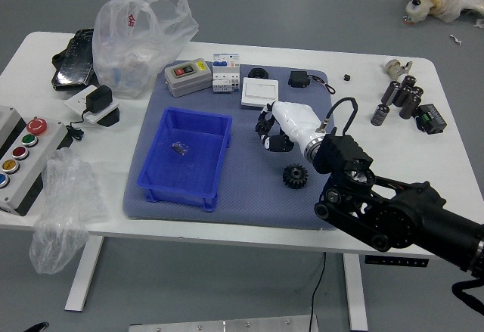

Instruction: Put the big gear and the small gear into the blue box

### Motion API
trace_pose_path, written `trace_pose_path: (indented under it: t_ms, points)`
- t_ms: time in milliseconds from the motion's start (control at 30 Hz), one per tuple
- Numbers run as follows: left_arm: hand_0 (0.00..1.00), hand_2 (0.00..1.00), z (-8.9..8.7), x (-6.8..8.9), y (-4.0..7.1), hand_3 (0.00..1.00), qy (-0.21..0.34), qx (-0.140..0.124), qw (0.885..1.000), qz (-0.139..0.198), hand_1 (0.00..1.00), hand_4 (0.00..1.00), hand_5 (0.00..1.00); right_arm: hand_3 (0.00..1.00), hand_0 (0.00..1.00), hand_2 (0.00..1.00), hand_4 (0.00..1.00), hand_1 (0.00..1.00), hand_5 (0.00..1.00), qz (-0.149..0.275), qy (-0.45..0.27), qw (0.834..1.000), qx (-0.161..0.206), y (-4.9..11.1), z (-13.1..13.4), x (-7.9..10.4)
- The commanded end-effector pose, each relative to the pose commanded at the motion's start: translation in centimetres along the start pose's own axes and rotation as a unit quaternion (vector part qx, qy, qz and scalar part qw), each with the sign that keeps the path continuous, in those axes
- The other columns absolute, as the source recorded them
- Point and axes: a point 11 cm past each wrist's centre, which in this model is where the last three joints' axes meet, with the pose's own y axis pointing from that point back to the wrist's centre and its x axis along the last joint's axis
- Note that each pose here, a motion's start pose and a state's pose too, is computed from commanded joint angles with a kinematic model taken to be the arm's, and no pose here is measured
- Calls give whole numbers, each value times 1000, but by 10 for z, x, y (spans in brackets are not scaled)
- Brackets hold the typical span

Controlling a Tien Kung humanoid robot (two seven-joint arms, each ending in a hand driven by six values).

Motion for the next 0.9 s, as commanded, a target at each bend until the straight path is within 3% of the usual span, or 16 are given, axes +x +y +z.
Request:
trace_pose_path:
  t_ms: [233, 333, 367, 533, 567, 733, 767, 900]
  points:
    - [653, 585, -2, -1, 0, 732, -1, 2, 1000, -1, 593, 733, 630, 526, 229, 451, 311, 359, 2, 23, 15, 996, 82, 4, -50, 16]
    - [653, 585, -1, -1, 0, 732, -1, 2, 1000, -1, 593, 733, 630, 526, 229, 451, 311, 359, 2, 15, 27, 993, 112, 4, -67, 11]
    - [653, 585, -1, -1, 0, 732, -2, 2, 1000, -1, 593, 734, 631, 565, 280, 517, 396, 448, 2, 11, 31, 992, 118, 3, -70, 8]
    - [653, 585, -1, -2, 0, 732, -3, 3, 1000, -1, 593, 734, 631, 565, 280, 517, 396, 448, 2, -21, 54, 990, 132, 0, -80, -7]
    - [653, 585, -1, -2, 0, 732, -3, 3, 1000, -1, 593, 733, 630, 663, 450, 728, 422, 717, 167, -25, 56, 989, 132, -1, -80, -9]
    - [653, 585, 0, -2, 0, 732, -4, 4, 1000, -2, 593, 733, 630, 663, 450, 728, 422, 717, 167, -47, 74, 989, 120, -5, -75, -22]
    - [653, 585, 0, -2, 0, 733, -4, 4, 1000, -2, 593, 733, 630, 769, 564, 862, 474, 854, 157, -51, 77, 989, 118, -5, -74, -24]
    - [653, 585, 0, -3, 0, 733, -5, 4, 1000, -3, 593, 733, 630, 769, 564, 862, 474, 854, 157, -56, 83, 988, 116, -5, -73, -28]
